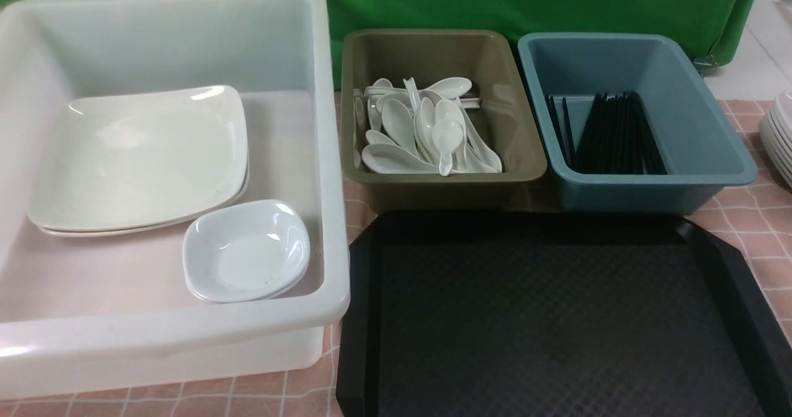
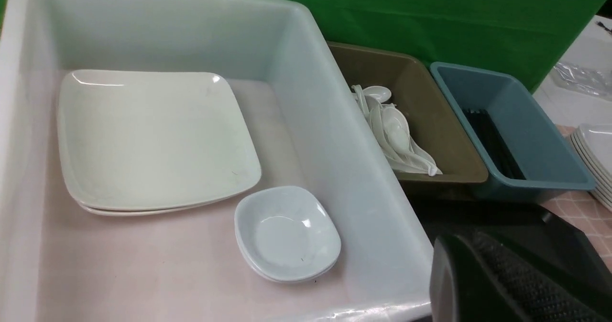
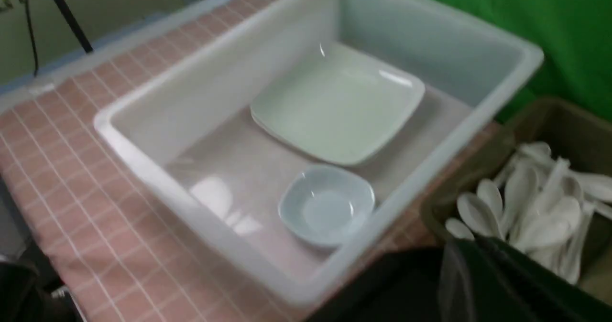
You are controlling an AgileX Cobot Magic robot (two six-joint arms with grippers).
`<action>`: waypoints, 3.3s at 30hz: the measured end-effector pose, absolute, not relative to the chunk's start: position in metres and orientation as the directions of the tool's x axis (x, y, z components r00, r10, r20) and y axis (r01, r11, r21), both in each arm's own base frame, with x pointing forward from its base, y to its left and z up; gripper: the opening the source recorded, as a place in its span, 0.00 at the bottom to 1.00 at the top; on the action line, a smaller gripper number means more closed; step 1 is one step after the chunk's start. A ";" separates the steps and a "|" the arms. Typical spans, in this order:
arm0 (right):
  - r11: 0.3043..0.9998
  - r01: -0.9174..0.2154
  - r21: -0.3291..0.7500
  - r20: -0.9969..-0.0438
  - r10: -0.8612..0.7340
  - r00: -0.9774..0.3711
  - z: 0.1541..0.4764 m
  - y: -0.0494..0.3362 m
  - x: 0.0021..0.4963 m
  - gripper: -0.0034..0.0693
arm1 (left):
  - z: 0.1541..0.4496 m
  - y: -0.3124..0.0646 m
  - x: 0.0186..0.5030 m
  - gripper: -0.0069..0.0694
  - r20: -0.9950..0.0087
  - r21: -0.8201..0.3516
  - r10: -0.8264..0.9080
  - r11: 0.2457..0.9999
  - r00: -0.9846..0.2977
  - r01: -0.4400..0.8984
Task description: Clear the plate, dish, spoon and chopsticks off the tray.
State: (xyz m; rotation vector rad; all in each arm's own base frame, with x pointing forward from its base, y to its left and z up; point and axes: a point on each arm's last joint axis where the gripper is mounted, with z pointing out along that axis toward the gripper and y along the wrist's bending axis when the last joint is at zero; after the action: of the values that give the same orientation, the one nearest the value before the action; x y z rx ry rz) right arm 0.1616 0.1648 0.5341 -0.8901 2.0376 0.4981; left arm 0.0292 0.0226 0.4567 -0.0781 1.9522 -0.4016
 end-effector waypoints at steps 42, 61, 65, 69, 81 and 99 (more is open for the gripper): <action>0.730 -0.683 0.028 -0.998 -0.012 -0.054 0.306 0.042 0.045 0.13 | 0.428 -0.015 0.059 0.12 -0.794 -0.277 -0.133 0.948 -0.593 0.158; 0.783 -0.622 0.029 -0.997 -0.024 -0.076 0.271 0.034 0.043 0.21 | 0.433 -0.020 0.060 0.12 -0.798 -0.350 -0.197 0.921 -0.569 0.173; 0.863 -0.505 0.028 -0.992 -0.039 -0.120 0.239 0.027 0.047 0.22 | 0.433 -0.020 0.060 0.12 -0.798 -0.350 -0.197 0.921 -0.569 0.173; 0.934 -0.357 0.026 -0.982 -0.043 -0.185 0.208 0.019 0.051 0.23 | 0.433 -0.020 0.060 0.12 -0.798 -0.350 -0.196 0.921 -0.570 0.173; 0.999 -0.040 0.022 -0.973 0.012 -0.232 0.186 0.002 0.055 0.26 | 0.433 -0.020 0.060 0.12 -0.837 -0.243 -0.075 0.938 -0.543 0.246; 0.999 -0.029 0.022 -0.964 0.014 -0.265 0.184 0.001 0.054 0.33 | 0.427 -0.021 0.056 0.12 -0.815 -0.161 0.052 0.937 -0.577 0.311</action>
State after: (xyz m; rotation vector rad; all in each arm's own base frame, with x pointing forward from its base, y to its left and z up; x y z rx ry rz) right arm 0.0540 0.0013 0.1844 -0.0112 1.8384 0.0407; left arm 0.0560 -0.0208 0.4266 0.2562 2.1683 -0.3586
